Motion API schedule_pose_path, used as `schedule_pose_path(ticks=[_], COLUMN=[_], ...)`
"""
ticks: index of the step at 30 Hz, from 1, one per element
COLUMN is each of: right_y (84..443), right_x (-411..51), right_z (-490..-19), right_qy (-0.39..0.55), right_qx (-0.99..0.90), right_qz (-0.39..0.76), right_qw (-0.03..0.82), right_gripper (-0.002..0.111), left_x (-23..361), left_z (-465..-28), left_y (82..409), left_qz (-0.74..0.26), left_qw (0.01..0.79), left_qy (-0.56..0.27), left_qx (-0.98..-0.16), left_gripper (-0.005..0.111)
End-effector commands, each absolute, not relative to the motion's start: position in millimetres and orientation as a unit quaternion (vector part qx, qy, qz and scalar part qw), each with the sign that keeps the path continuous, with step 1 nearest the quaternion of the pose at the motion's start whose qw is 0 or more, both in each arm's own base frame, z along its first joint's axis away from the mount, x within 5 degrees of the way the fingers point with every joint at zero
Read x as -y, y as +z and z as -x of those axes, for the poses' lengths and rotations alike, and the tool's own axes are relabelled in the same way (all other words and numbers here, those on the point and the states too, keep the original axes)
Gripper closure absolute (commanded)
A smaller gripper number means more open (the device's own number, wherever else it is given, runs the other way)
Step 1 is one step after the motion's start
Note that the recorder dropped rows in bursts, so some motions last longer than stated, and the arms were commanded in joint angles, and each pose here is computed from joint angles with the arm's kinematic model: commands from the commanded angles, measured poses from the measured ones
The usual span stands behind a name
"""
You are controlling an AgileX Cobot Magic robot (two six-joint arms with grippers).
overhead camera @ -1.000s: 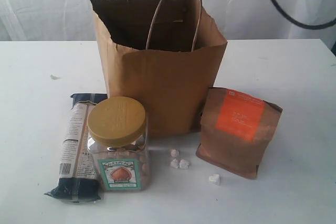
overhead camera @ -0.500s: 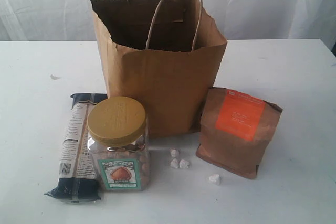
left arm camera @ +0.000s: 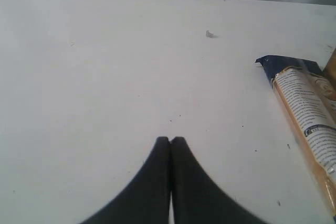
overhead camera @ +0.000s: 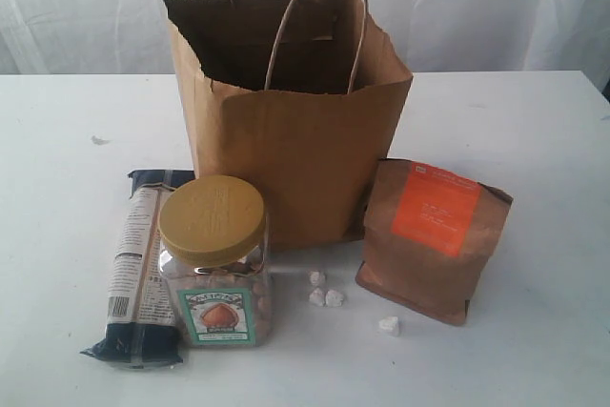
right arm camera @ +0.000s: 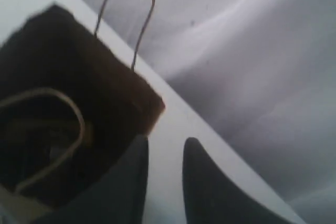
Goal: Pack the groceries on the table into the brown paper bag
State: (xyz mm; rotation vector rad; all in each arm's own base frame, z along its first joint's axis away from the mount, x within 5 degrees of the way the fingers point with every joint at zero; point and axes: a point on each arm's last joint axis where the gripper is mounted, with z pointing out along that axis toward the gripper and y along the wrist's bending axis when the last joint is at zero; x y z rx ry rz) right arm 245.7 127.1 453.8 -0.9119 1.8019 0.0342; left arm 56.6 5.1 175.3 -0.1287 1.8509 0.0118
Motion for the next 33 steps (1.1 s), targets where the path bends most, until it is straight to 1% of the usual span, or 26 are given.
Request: schedule_pose_path(ticks=[1, 3, 5, 8, 13, 17, 22, 25, 29, 31, 33], right_y=[441.3, 442.3, 445.8, 452.4, 446.6, 419.3, 362.5, 329.6, 299.5, 293.1, 296.3], right_x=[-106.0, -95.9, -85.2, -64.2, -28.8, -7.7, 10.1, 16.8, 20.0, 17.8, 15.5], right_z=[-244.2, -247.1, -251.7, -261.3, -270.0, -271.9, -266.3, -255.8, -236.6, -224.3, -209.9], right_qy=[-0.081, -0.132, -0.167, -0.190, -0.190, -0.198, -0.218, -0.217, -0.191, -0.170, -0.146], right_qx=[-0.806, -0.811, -0.813, -0.818, -0.850, -0.879, -0.914, -0.928, -0.930, -0.923, -0.908], right_qz=[0.374, 0.357, 0.324, 0.239, 0.096, 0.037, 0.024, 0.017, -0.007, -0.013, -0.022], right_qw=[0.451, 0.445, 0.455, 0.487, 0.481, 0.432, 0.341, 0.303, 0.314, 0.345, 0.392], right_gripper=[0.097, 0.101, 0.102, 0.102, 0.102, 0.102, 0.102, 0.102, 0.102, 0.102, 0.102], left_x=[-5.1, -5.1, -5.1, -5.1, -5.1, -5.1, -5.1, -5.1, -5.1, -5.1, -5.1], left_z=[-56.3, -56.3, -56.3, -56.3, -56.3, -56.3, -56.3, -56.3, -56.3, -56.3, -56.3], left_y=[173.9, 173.9, 173.9, 173.9, 173.9, 173.9, 173.9, 173.9, 173.9, 173.9, 173.9], left_qz=[0.059, 0.059, 0.059, 0.059, 0.059, 0.059, 0.059, 0.059, 0.059, 0.059, 0.059], left_qw=[0.598, 0.598, 0.598, 0.598, 0.598, 0.598, 0.598, 0.598, 0.598, 0.598, 0.598], left_qy=[0.003, 0.003, 0.003, 0.003, 0.003, 0.003, 0.003, 0.003, 0.003, 0.003, 0.003], left_qx=[-0.799, -0.799, -0.799, -0.799, -0.799, -0.799, -0.799, -0.799, -0.799, -0.799, -0.799], left_gripper=[0.107, 0.107, 0.107, 0.107, 0.107, 0.107, 0.107, 0.107, 0.107, 0.107, 0.107])
